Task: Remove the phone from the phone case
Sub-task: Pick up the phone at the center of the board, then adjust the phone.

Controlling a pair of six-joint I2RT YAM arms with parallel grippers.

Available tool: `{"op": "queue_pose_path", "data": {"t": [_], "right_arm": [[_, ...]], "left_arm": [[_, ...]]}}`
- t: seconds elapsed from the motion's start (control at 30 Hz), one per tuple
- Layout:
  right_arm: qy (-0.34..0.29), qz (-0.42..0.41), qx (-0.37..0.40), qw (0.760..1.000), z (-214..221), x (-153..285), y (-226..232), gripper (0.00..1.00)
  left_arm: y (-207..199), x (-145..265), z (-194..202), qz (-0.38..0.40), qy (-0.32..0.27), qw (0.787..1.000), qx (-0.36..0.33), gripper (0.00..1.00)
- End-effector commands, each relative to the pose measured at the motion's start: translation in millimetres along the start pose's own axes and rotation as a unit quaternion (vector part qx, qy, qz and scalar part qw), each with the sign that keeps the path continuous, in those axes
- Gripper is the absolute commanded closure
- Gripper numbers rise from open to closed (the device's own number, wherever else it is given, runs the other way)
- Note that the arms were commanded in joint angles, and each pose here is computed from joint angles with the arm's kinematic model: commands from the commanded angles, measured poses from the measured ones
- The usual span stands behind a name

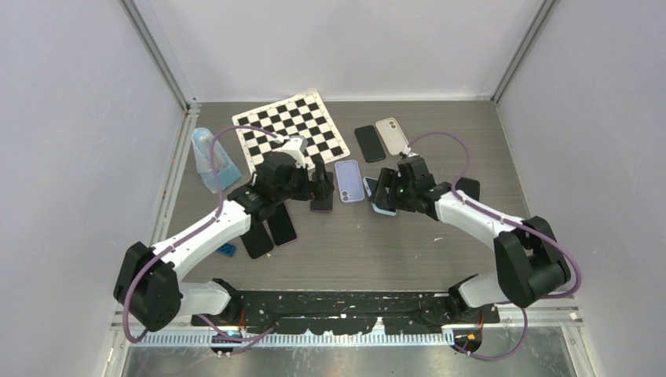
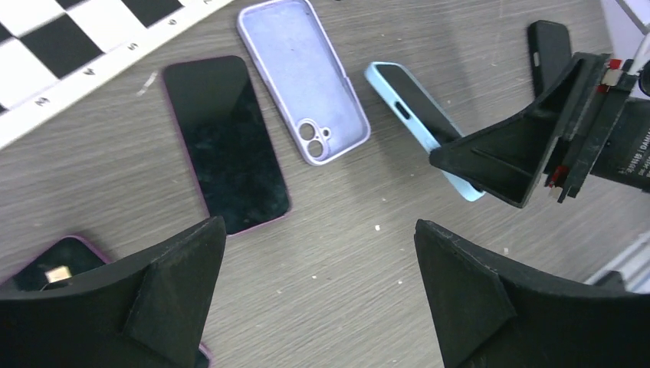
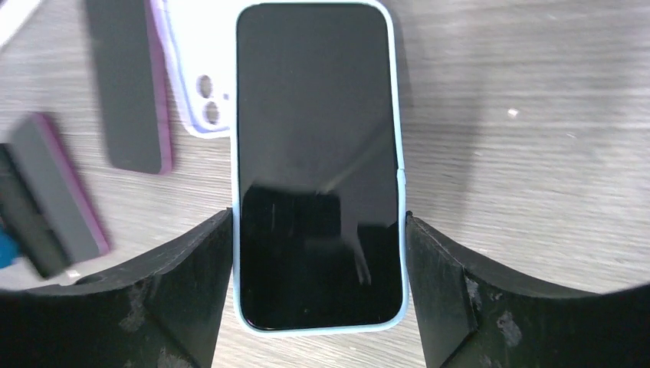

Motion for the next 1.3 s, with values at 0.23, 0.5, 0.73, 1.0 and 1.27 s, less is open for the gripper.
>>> {"op": "queue_pose_path", "data": {"t": [0.23, 0.5, 0.73, 1.0, 1.27], "right_arm": [[-0.064, -0.219, -0.101, 0.968, -24.9, 18.4, 54.1, 0.59], [-0.027, -0.281, -0.153, 0.947, -13.3, 9.5, 60.0, 0.6], [-0.026, -0.295, -0.135, 0.946, -12.0, 10.8, 65.4, 0.6], [-0.033, -0.329, -0.077, 0.94, -12.0, 27.7, 85.4, 0.6], [-0.048, -0.355, -0.029, 0.933, -10.7, 42.0, 109.5, 0.6]], "left_arm": [[-18.4, -46.7, 7.6, 0.016, 0.056, 0.977, 0.204, 0.08], [-22.8, -67.4, 17.0, 0.039, 0.042, 0.947, 0.315, 0.1], [-15.3, -56.5, 14.7, 0.006, -0.001, 0.939, 0.343, 0.1], [-7.8, -47.3, -8.9, -0.029, -0.018, 0.925, 0.378, 0.1], [-14.1, -50.3, -13.3, -0.026, 0.025, 0.925, 0.379, 0.12]]}}
Point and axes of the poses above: each gripper's point midway between its finger pads, its own x axis back along the fingers, its own y axis along the line the jaws close on, z = x × y, the point moved 9 cm from there along x, back along the fingers, and after that the axes turned 4 degrees about -x, right-handed, at the moved point
